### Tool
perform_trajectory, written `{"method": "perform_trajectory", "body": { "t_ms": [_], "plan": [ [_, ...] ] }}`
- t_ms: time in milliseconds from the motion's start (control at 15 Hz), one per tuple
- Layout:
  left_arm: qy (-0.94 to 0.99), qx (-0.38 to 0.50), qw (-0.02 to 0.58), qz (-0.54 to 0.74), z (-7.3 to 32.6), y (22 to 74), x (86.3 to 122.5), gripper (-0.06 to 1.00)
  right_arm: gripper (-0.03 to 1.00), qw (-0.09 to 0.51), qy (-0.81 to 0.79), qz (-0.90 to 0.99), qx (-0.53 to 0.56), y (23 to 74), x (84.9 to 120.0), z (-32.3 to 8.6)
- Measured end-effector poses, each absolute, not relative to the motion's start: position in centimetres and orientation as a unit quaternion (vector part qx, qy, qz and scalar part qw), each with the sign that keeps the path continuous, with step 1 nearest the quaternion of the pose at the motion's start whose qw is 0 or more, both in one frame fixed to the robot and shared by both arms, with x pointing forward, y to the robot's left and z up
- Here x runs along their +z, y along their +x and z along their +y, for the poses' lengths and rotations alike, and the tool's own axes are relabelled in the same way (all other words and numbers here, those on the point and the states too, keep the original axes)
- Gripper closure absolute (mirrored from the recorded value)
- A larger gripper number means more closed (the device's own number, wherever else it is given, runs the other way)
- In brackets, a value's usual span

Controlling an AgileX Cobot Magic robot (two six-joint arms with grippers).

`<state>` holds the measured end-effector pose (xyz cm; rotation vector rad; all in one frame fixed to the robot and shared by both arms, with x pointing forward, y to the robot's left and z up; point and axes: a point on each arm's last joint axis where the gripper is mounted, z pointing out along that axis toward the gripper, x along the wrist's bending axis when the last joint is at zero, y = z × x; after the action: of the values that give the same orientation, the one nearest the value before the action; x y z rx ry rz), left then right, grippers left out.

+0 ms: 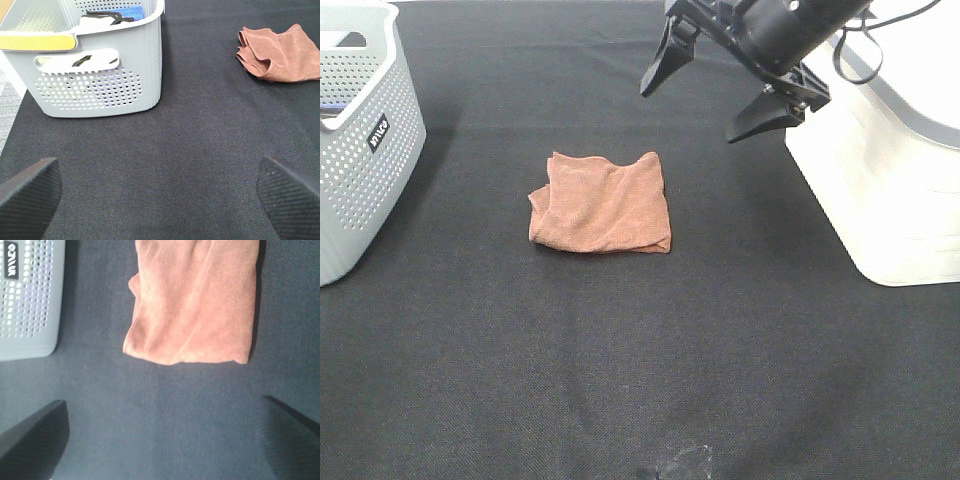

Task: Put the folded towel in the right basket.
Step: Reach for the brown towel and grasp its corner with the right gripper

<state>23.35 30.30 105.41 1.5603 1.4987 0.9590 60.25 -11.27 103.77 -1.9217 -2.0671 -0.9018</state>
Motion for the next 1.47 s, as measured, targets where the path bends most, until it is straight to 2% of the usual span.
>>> {"method": "perform_trajectory", "body": {
  "t_ms": [333, 800, 1267, 1467],
  "plan": [
    [0.610, 0.375, 0.378, 0.586, 30.3, 23.4, 105.4, -0.05, 0.01, 0.089, -0.665, -0.686, -0.281, 62.7, 101.2, -10.5],
    [0.610, 0.375, 0.378, 0.586, 30.3, 23.4, 105.4, -0.05, 0.01, 0.093, -0.700, -0.669, -0.234, 68.4, 94.1, -10.6],
    [0.610, 0.375, 0.378, 0.586, 30.3, 23.4, 105.4, -0.05, 0.01, 0.120, -0.699, -0.665, -0.235, 71.0, 87.6, -9.5],
    [0.610, 0.375, 0.378, 0.586, 30.3, 23.4, 105.4, -0.05, 0.02, 0.133, -0.702, -0.657, -0.240, 71.2, 87.0, -9.3]
  ]
}}
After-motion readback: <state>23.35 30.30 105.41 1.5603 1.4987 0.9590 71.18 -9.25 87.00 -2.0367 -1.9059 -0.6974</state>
